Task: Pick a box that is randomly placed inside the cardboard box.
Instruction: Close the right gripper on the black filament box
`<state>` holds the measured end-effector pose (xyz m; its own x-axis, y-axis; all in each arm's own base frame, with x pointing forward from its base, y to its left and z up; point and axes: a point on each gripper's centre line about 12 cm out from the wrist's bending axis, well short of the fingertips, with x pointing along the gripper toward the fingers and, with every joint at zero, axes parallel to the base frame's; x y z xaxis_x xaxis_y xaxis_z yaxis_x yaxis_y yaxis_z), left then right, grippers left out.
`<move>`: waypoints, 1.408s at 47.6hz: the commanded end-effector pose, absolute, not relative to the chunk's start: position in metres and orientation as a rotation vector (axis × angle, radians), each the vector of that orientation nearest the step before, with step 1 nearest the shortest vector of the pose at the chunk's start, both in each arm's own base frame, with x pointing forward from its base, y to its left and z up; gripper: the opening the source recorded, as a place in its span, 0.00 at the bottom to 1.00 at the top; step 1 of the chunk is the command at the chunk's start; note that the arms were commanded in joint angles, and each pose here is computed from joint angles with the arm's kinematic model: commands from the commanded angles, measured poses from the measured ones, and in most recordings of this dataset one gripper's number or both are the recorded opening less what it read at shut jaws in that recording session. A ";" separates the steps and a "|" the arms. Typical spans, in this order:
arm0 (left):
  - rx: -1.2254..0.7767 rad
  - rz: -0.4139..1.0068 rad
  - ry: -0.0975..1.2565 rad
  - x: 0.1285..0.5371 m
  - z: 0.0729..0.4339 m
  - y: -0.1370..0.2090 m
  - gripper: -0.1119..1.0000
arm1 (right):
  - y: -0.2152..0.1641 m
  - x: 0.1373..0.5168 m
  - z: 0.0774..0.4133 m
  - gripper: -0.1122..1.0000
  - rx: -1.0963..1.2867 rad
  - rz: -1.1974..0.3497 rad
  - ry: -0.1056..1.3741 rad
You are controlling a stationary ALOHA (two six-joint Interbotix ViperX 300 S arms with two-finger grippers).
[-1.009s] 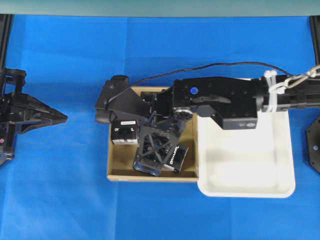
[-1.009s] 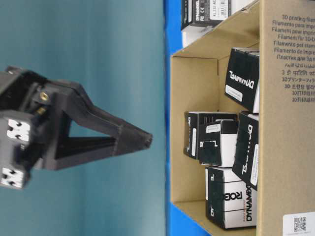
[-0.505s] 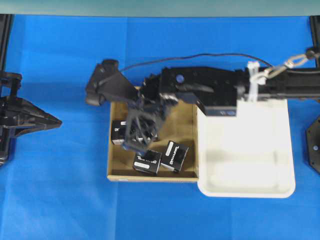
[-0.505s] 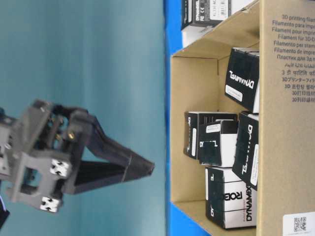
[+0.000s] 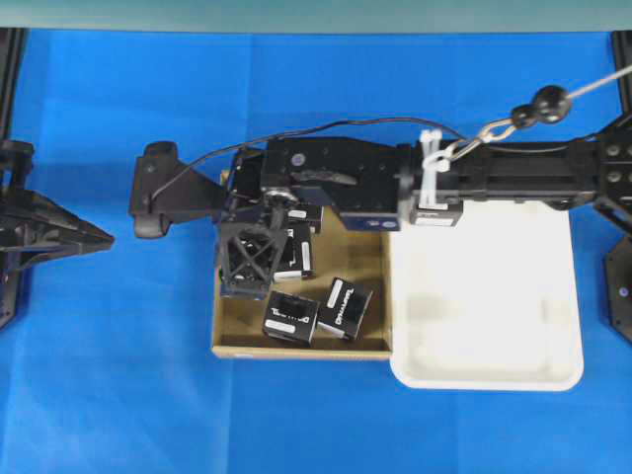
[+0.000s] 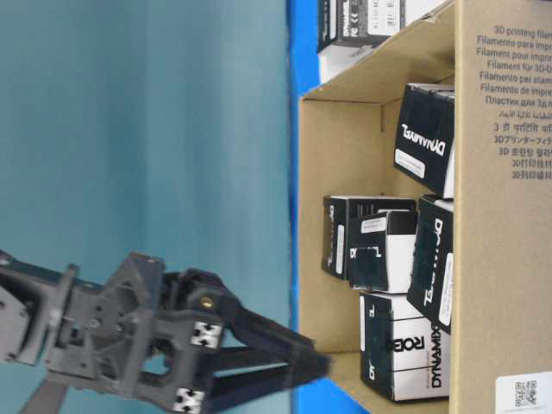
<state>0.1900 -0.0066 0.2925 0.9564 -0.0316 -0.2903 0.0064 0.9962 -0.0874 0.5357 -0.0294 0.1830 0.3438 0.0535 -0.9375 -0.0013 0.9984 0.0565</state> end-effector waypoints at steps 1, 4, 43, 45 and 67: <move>-0.082 -0.019 0.270 0.192 0.303 -0.006 0.04 | -0.029 0.539 0.180 0.77 0.043 0.038 1.215; -0.082 -0.019 0.268 0.192 0.303 -0.006 0.04 | -0.030 0.539 0.179 0.91 0.043 0.037 1.218; -0.085 -0.021 0.264 0.190 0.303 -0.007 0.04 | -0.033 0.531 0.121 1.00 0.056 0.066 1.286; -0.084 -0.019 0.262 0.190 0.303 -0.006 0.04 | -0.033 0.531 0.119 1.00 0.055 0.064 1.280; -0.083 -0.016 0.266 0.190 0.302 -0.006 0.04 | -0.030 0.534 0.121 0.94 0.052 0.059 1.255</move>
<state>0.1879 -0.0062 0.2947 0.9595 -0.0303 -0.2800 0.0058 0.9961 -0.0877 0.5318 -0.0351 0.1206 0.3028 0.0712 -0.9504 -0.0072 0.9973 0.0724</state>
